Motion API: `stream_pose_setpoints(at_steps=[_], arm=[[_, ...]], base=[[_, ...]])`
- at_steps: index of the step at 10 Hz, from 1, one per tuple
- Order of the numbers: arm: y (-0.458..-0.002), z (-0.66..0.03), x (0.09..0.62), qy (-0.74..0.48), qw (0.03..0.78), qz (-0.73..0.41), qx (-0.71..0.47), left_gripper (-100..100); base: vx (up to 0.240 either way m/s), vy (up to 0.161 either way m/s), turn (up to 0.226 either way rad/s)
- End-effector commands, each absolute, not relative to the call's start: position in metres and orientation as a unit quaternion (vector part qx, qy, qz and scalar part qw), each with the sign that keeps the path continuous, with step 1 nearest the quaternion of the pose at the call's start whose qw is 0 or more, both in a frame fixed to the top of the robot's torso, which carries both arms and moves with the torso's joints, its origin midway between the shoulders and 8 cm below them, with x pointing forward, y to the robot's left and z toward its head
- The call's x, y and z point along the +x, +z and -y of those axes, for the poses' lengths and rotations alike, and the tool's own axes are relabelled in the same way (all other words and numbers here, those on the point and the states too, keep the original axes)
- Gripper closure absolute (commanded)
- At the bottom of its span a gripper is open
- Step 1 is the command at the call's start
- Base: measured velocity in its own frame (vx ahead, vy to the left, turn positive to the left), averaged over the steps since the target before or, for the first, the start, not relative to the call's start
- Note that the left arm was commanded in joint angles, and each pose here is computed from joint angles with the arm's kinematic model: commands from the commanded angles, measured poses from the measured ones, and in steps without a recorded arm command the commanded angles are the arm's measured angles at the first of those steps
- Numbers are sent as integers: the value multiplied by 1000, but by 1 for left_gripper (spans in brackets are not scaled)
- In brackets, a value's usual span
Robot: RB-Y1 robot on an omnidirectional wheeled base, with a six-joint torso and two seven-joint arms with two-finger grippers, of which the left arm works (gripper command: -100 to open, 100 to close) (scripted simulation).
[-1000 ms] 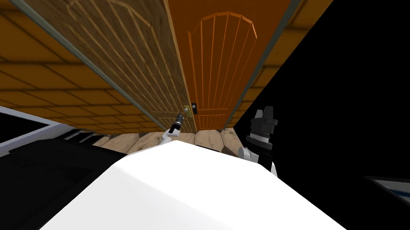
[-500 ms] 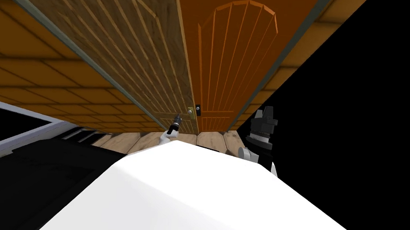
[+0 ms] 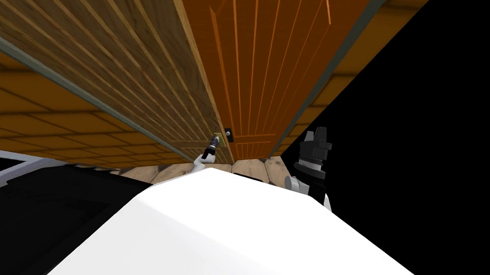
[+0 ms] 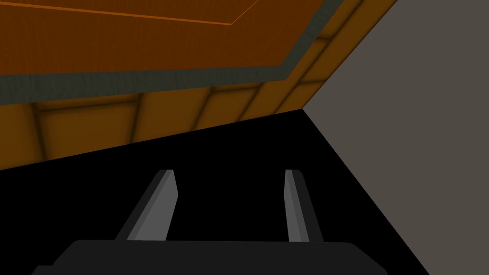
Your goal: Pull the door open
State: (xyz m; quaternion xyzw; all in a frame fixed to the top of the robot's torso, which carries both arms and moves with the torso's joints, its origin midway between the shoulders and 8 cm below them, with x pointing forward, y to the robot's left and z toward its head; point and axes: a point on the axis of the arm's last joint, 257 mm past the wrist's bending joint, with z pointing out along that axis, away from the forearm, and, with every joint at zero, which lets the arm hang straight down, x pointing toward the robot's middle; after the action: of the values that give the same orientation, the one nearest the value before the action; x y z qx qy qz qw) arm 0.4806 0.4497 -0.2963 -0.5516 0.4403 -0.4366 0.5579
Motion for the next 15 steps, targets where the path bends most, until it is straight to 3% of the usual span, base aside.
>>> stream_pose_setpoints(at_steps=[1,6,13,14,15], arm=[[-297,-451,480,-436,558,-440,-552,100],[-297,-451,480,-436,558,-440,-552,100],[-308,-433,471,-443,540,-464,-545,100],[-306,-432,471,-446,540,-464,-543,-100],[-304,-428,471,-449,538,-466,-540,-100]], base=[[-7,3,17],[-15,9,-10],[-202,75,-15],[-211,60,-69],[-190,2,-25]])
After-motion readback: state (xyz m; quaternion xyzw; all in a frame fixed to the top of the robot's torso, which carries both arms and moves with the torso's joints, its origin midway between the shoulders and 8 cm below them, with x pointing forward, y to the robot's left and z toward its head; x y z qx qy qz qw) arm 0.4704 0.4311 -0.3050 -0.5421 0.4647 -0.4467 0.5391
